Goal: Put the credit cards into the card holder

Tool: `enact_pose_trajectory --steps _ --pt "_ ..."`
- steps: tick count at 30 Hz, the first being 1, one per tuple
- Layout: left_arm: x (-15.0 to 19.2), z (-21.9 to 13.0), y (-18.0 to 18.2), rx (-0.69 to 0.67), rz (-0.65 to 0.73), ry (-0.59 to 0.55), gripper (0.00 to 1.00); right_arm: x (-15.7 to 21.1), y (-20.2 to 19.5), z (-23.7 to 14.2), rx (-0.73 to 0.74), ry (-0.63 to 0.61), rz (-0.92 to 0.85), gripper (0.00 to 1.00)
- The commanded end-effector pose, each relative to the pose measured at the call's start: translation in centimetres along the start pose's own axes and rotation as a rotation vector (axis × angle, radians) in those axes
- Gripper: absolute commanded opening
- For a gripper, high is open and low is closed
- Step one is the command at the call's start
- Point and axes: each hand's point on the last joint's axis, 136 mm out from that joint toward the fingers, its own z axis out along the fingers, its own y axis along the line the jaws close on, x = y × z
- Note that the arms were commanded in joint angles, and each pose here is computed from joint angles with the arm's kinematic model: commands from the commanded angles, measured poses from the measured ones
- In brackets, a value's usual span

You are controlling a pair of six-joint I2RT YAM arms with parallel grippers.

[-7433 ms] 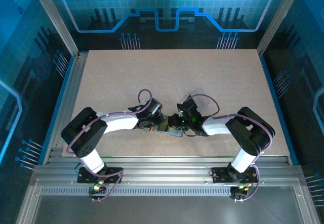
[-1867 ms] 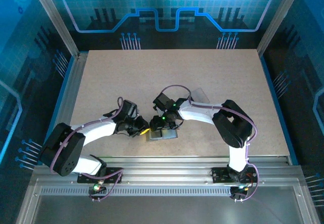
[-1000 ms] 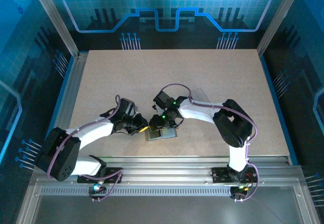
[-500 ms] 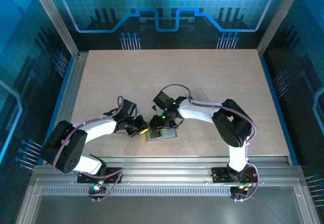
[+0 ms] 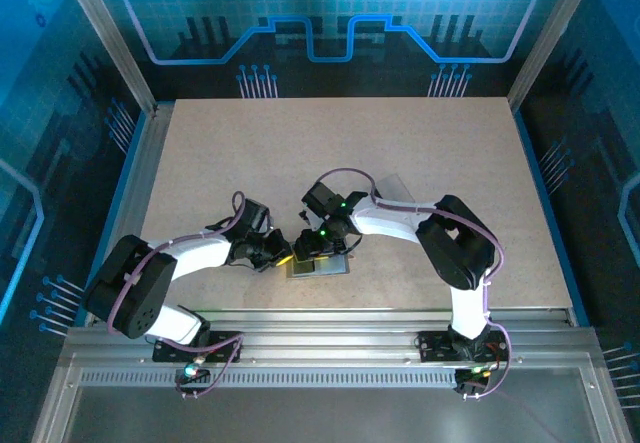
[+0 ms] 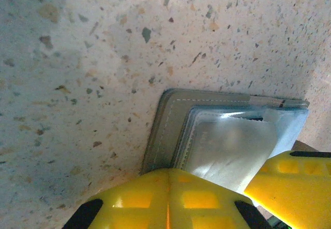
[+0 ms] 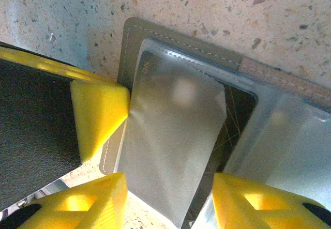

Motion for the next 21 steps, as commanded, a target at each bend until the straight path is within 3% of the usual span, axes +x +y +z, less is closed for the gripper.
enact_pose_trajectory --steps 1,12,21 --pt "0.3 0.5 1.6 -0.037 -0.019 0.011 0.09 -0.4 0.4 -1.7 0.033 -0.036 -0.044 0.49" --pt "0.4 0.8 1.8 -0.038 -0.019 0.020 0.08 -1.3 -6.6 -4.9 0.461 -0.066 -0.090 0.43" --pt "0.5 0.8 1.7 -0.033 -0.022 0.023 0.09 -2.2 -8.1 -3.8 0.546 -0.031 -0.129 0.42"
